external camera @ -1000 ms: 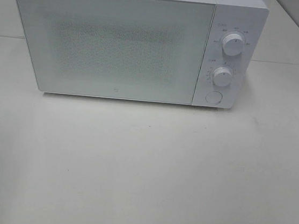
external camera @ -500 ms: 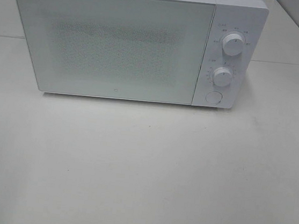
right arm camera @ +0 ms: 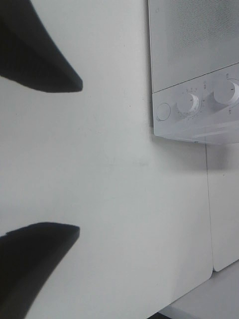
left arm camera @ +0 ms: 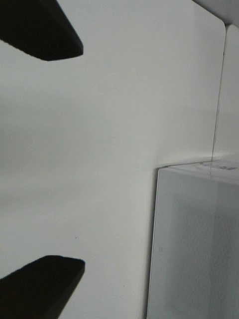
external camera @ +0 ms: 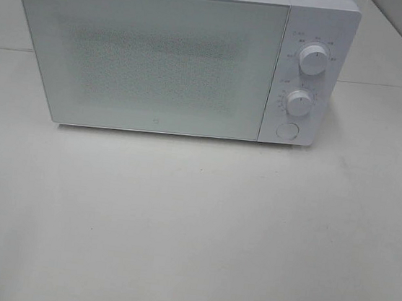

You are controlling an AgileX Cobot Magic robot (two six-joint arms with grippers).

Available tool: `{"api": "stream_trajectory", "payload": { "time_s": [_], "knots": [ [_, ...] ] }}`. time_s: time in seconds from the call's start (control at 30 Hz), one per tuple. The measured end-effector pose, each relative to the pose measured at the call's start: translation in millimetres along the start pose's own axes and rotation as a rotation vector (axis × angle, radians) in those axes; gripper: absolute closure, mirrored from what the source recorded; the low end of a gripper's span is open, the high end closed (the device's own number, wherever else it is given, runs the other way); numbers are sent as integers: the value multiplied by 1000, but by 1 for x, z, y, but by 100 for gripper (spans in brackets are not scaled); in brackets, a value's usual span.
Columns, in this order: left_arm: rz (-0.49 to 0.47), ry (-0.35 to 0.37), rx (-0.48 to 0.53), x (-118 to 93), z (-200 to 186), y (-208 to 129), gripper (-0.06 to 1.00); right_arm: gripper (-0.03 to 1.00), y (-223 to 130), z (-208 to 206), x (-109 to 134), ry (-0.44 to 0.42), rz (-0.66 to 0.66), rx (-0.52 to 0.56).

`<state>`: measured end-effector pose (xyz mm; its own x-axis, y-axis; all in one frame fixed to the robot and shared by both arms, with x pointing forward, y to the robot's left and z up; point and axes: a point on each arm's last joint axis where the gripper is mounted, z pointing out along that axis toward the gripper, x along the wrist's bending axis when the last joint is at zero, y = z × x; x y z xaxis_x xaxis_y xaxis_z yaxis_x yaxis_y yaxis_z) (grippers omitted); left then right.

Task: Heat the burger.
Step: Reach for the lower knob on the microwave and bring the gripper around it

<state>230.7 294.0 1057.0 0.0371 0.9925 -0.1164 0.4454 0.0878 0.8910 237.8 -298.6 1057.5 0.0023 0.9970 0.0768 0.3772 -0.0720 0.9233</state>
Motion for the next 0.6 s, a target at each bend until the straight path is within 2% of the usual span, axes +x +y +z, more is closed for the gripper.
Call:
{"api": "stream_trajectory", "payload": {
  "time_s": [0.07, 0.6],
  "knots": [
    [-12, 24, -2, 0, 0, 0, -4, 26, 0, 0, 0, 0, 0, 0],
    [-14, 28, -3, 0, 0, 0, -4, 26, 0, 0, 0, 0, 0, 0]
  ]
}}
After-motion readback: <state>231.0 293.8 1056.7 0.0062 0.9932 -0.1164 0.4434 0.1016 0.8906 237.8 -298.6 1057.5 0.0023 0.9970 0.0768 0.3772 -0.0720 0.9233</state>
